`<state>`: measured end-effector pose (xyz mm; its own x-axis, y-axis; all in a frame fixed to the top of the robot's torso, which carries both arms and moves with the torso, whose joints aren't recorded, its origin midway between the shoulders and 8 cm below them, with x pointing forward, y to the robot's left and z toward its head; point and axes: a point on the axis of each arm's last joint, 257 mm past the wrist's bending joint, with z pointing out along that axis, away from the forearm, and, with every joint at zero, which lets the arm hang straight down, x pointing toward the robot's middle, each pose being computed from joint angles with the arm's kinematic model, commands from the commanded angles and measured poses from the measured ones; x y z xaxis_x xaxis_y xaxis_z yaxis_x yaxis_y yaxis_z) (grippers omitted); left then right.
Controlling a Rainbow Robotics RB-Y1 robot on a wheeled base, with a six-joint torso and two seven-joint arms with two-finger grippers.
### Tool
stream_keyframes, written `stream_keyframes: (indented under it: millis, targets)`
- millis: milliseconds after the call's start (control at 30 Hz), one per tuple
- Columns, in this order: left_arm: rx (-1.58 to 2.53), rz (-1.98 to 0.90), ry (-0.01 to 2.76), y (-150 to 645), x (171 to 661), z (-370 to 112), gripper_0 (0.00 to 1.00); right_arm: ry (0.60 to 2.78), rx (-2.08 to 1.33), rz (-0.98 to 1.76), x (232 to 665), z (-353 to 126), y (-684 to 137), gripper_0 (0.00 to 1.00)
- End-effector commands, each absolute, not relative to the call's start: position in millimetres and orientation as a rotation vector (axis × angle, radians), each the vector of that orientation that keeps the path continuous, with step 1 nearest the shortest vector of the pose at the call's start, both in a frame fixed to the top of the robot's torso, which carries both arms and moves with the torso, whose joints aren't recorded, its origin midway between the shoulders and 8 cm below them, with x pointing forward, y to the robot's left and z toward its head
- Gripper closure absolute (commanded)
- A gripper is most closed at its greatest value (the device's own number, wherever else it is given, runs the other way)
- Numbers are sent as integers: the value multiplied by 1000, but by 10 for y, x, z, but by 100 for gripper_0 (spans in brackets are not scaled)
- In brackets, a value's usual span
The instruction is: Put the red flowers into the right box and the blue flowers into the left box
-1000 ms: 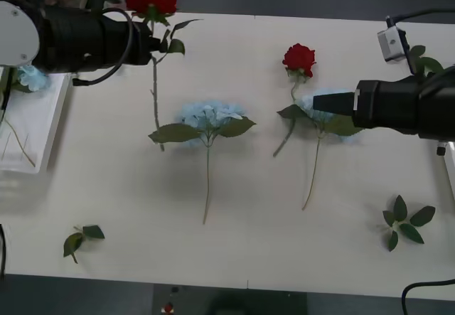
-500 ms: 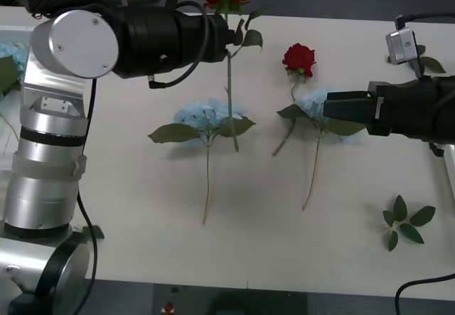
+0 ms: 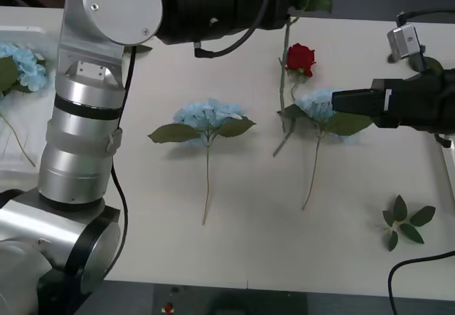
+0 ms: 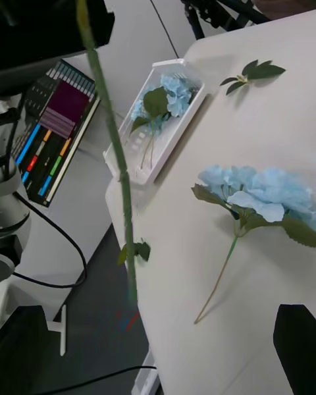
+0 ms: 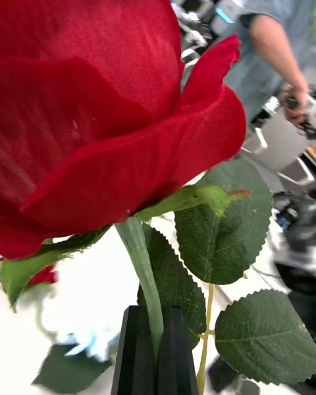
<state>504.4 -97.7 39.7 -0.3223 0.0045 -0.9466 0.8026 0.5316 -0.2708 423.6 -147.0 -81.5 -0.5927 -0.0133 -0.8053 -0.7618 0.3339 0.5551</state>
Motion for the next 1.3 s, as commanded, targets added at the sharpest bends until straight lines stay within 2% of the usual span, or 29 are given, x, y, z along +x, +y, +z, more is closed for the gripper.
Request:
stream_keyframes:
  millis: [33, 533, 600, 667, 700, 733, 767, 1300]
  targets:
    - [754, -973, 1627, -1241, 4760, 705, 100, 1783, -721, 1314, 4314, -600, -1224, 0]
    - [795, -1004, 1619, -1352, 4617, 699, 100, 1716, -703, 1375, 4361, -443, -945, 0]
    - [795, -1004, 1619, -1352, 4617, 699, 100, 1712, -702, 1387, 4349, -429, -927, 14]
    - [795, -1004, 1619, -1352, 4617, 699, 100, 1707, -696, 1408, 4331, -413, -902, 60]
    - [795, -1004, 1619, -1352, 4617, 699, 100, 1707, -695, 1411, 4330, -410, -897, 71]
    - [795, -1004, 1619, -1352, 4617, 699, 100, 1703, -693, 1422, 4323, -389, -879, 92]
    - [795, -1004, 1619, -1352, 4617, 699, 100, 1696, -688, 1439, 4314, -376, -856, 100]
    - [795, -1004, 1619, -1352, 4617, 699, 100, 1672, -670, 1500, 4293, -320, -801, 100]
